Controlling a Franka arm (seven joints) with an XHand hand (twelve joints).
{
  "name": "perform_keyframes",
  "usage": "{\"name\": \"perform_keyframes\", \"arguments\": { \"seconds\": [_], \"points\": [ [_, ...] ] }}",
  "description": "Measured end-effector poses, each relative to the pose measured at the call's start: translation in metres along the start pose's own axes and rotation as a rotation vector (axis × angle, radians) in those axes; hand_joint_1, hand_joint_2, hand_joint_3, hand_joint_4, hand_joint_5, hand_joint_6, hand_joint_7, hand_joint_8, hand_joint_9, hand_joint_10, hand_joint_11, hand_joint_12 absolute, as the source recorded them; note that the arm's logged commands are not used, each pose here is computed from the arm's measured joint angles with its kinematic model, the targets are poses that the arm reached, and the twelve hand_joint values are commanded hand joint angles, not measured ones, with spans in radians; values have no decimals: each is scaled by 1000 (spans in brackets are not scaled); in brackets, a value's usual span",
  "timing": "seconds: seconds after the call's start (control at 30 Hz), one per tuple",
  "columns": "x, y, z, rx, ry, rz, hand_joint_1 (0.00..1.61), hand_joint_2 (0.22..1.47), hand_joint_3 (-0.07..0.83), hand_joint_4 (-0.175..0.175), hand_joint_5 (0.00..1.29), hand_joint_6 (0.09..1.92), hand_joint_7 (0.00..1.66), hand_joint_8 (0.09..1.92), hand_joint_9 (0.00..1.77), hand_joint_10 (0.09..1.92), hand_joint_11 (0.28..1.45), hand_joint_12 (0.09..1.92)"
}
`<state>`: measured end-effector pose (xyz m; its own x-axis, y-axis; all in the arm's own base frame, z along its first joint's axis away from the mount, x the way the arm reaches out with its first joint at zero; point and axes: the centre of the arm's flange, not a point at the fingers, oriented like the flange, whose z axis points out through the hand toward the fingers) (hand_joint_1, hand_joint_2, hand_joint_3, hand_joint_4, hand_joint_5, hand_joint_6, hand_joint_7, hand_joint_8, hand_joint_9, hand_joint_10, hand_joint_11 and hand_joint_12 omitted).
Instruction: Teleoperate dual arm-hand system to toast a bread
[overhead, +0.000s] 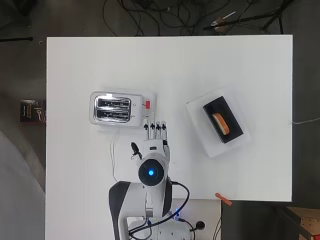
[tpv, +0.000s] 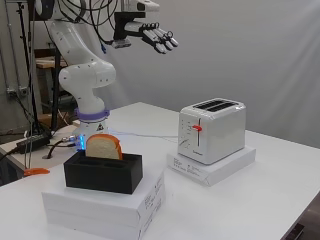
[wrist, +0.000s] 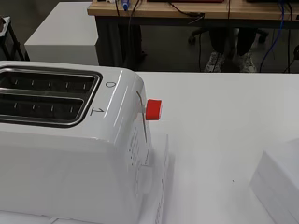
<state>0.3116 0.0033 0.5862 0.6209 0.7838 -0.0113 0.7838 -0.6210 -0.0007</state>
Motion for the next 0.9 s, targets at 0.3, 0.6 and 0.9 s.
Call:
{"name": "perform_keyframes", "arguments": {
  "seconds": [0.3,0.6,0.9],
  "points": [
    [0,0,0,0,-2,4,266,1141,0,-44,287,87,394,87,551,87,497,87],
    [1,2,0,12,4,19,279,1139,-1,-40,285,87,389,87,546,87,492,87],
    [1,2,-1,17,7,21,291,1138,-1,-42,287,87,392,87,546,87,490,87]
  ]
}}
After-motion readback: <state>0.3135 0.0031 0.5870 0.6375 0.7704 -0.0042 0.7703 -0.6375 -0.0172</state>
